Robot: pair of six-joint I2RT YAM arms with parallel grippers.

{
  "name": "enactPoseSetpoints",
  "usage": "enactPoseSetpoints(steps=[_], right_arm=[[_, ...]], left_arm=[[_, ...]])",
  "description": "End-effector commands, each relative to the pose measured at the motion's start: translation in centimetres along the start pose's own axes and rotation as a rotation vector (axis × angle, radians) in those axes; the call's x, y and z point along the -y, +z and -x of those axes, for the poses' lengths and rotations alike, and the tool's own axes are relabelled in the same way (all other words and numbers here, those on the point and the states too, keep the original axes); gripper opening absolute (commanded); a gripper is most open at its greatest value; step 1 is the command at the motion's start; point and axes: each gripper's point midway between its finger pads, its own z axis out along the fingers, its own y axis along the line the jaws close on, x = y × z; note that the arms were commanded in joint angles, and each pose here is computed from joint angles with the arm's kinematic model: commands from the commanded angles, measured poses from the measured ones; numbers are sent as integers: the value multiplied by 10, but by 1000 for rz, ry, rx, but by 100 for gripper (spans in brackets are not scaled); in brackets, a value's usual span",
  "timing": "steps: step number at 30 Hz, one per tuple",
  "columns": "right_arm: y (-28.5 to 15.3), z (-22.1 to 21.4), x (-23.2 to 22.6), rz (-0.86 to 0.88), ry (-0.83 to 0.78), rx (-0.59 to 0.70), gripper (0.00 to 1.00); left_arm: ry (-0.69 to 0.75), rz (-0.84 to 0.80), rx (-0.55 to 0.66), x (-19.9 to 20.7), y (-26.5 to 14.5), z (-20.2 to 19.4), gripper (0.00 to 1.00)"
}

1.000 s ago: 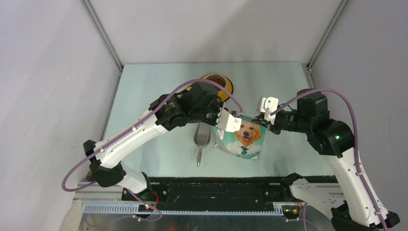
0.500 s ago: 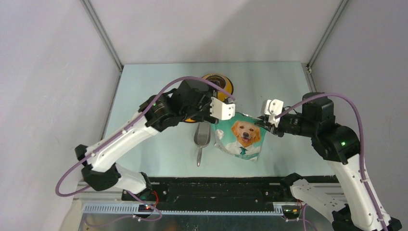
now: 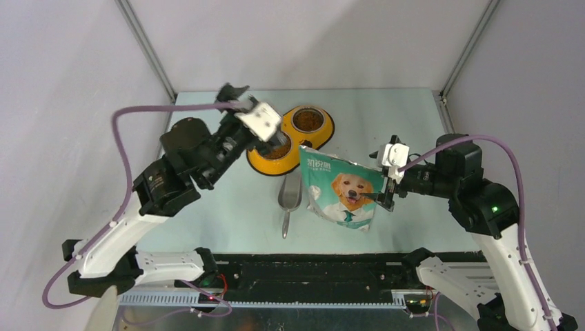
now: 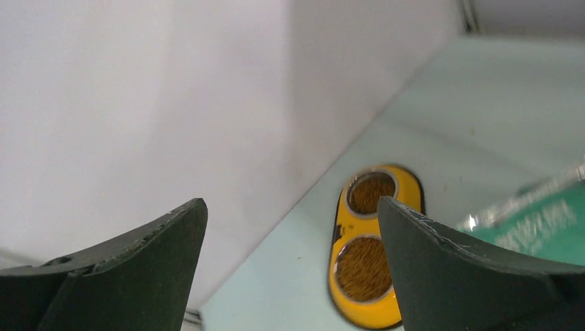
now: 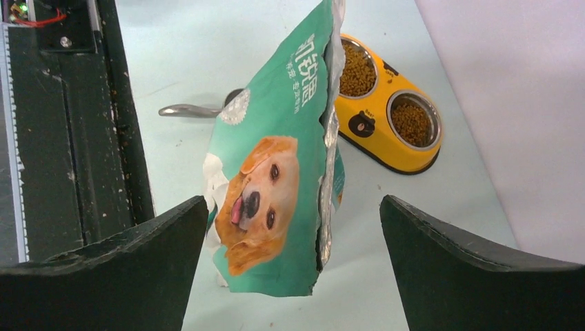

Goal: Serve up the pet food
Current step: Close the pet food bag at the center of the board, then reset both arms

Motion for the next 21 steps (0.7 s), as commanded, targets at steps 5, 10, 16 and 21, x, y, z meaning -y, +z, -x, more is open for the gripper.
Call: enactPoseSetpoints(steps=[5,10,16,21], right_arm=[[-36,80,48,-327,146,330,99],[-60,103,82,-520,409,478,99],[-82,38,152,-922,711,374,99],[-91,-48,191,-1028,1089,355,99]], left_arm=[[-709,532,63,-54,-26,-36,99],[-995,600,-14,-33,-28,-118,99],[-1174,790,-42,-46,-58,-204,99],[-1179,911,-259,-37,-71,-260,99]])
